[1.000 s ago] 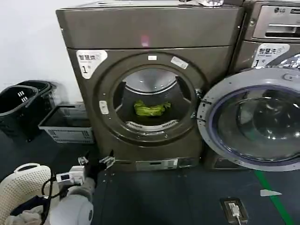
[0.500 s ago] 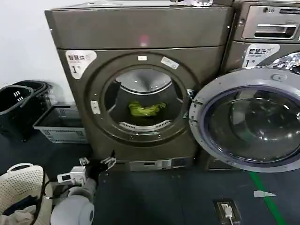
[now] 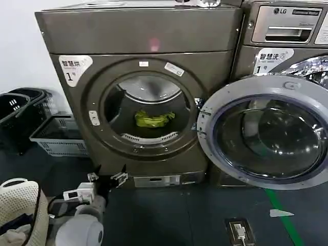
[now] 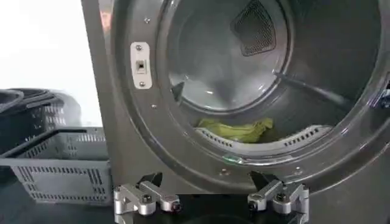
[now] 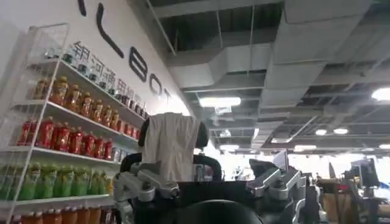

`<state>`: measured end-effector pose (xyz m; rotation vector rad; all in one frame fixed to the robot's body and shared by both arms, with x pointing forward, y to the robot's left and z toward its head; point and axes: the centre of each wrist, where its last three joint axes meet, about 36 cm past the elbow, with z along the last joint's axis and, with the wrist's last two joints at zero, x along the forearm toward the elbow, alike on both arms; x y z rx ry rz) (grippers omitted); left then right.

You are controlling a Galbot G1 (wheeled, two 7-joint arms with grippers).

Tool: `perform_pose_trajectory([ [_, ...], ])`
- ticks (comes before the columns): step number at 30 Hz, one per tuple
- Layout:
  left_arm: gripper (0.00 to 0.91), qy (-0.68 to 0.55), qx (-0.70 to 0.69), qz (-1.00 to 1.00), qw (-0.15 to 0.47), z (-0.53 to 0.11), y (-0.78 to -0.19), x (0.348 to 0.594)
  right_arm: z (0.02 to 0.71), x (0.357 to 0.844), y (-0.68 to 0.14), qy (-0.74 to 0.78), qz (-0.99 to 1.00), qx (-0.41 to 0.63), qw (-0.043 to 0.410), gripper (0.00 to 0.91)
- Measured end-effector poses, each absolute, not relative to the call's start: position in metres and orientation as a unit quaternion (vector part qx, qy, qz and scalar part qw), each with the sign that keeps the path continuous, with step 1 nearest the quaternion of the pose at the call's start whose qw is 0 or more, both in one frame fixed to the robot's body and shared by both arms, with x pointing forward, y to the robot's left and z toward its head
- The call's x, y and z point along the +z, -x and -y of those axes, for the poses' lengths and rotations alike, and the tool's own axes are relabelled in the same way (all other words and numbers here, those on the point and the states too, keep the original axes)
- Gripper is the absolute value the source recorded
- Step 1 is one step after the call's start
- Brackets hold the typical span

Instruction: Grasp the clothes from the dryer.

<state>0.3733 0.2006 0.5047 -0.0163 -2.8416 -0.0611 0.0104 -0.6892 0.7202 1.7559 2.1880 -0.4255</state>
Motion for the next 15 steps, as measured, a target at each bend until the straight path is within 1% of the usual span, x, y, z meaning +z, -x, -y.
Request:
perform_pose_trajectory([
  [15,0.907,0.005,-0.026,0.989,0.148,-0.2003,-0.3736,0.505,0.6904,0.7171,-0.0091,-0.613,-0.762,-0.142,0.15,0.907],
])
